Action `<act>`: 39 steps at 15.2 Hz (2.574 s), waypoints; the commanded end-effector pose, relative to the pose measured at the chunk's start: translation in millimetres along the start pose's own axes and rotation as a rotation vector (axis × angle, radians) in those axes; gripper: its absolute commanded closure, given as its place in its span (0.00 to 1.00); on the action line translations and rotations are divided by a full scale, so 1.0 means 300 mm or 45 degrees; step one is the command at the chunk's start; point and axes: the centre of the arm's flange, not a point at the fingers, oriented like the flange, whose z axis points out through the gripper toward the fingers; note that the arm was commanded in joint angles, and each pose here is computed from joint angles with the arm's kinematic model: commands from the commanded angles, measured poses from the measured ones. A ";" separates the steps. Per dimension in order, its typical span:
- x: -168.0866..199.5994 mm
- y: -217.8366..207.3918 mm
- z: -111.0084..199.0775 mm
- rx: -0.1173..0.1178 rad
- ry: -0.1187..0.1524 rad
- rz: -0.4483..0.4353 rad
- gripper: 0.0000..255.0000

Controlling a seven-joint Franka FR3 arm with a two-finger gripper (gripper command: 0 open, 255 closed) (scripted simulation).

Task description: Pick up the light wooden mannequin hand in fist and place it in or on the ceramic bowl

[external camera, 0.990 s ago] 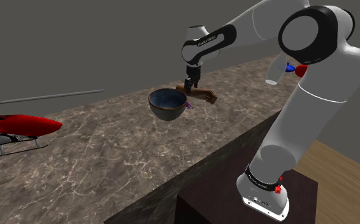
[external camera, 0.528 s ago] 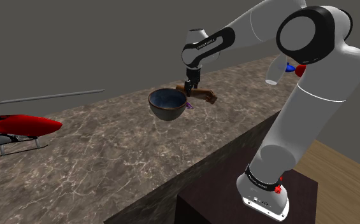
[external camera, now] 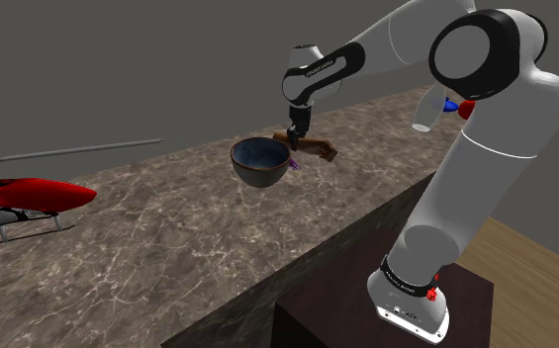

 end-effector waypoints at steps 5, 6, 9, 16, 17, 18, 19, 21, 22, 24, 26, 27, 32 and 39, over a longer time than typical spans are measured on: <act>0.000 0.000 0.000 0.000 0.000 0.000 1.00; -0.001 0.001 -0.017 0.000 0.000 0.000 1.00; -0.002 0.004 -0.070 0.000 0.000 0.000 1.00; -0.007 0.011 -0.193 0.000 0.000 0.000 1.00; -0.007 0.012 -0.211 0.000 0.000 0.000 1.00; -0.008 0.013 -0.228 0.000 0.000 0.000 1.00; -0.008 0.014 -0.246 0.000 0.000 0.000 1.00; -0.009 0.016 -0.281 0.000 0.000 0.000 1.00; -0.010 0.017 -0.298 0.000 0.000 0.000 1.00; -0.011 0.019 -0.333 0.000 0.000 0.000 1.00; -0.012 0.021 -0.369 0.000 0.000 0.000 1.00; -0.013 0.022 -0.386 0.000 0.000 0.000 1.00; -0.016 0.027 -0.474 0.000 0.000 0.000 1.00; -0.007 -0.009 -0.573 0.000 0.000 0.000 1.00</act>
